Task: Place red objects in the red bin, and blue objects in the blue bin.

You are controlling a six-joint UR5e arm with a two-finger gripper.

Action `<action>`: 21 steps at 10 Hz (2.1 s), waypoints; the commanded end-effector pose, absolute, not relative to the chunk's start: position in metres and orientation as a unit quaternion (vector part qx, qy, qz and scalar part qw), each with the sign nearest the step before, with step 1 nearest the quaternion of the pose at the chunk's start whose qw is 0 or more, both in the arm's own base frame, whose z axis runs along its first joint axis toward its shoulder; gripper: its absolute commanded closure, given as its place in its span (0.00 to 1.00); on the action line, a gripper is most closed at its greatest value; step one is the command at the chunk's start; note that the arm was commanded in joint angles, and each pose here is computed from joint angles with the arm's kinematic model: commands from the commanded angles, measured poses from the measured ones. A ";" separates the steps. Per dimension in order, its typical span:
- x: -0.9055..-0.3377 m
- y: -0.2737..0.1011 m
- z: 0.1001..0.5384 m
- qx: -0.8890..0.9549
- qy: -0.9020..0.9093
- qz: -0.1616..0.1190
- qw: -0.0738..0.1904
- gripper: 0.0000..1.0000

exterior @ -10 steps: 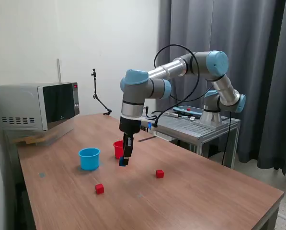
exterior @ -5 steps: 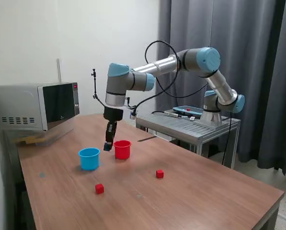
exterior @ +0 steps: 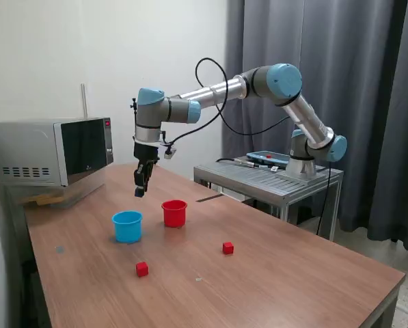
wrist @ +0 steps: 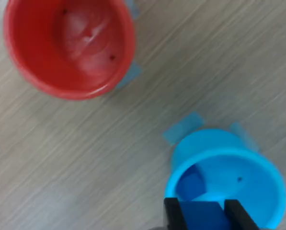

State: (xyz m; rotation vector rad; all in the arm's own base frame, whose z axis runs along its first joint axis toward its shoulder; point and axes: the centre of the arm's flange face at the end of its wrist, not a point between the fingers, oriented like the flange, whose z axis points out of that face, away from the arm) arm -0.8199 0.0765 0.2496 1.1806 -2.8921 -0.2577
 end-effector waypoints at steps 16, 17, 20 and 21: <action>-0.850 0.042 0.201 0.414 -0.907 -0.073 -0.008 1.00; -0.851 0.040 0.200 0.416 -0.906 -0.073 -0.008 1.00; -0.851 0.040 0.200 0.420 -0.904 -0.073 -0.009 1.00; -0.851 0.041 0.201 0.423 -0.903 -0.074 -0.008 1.00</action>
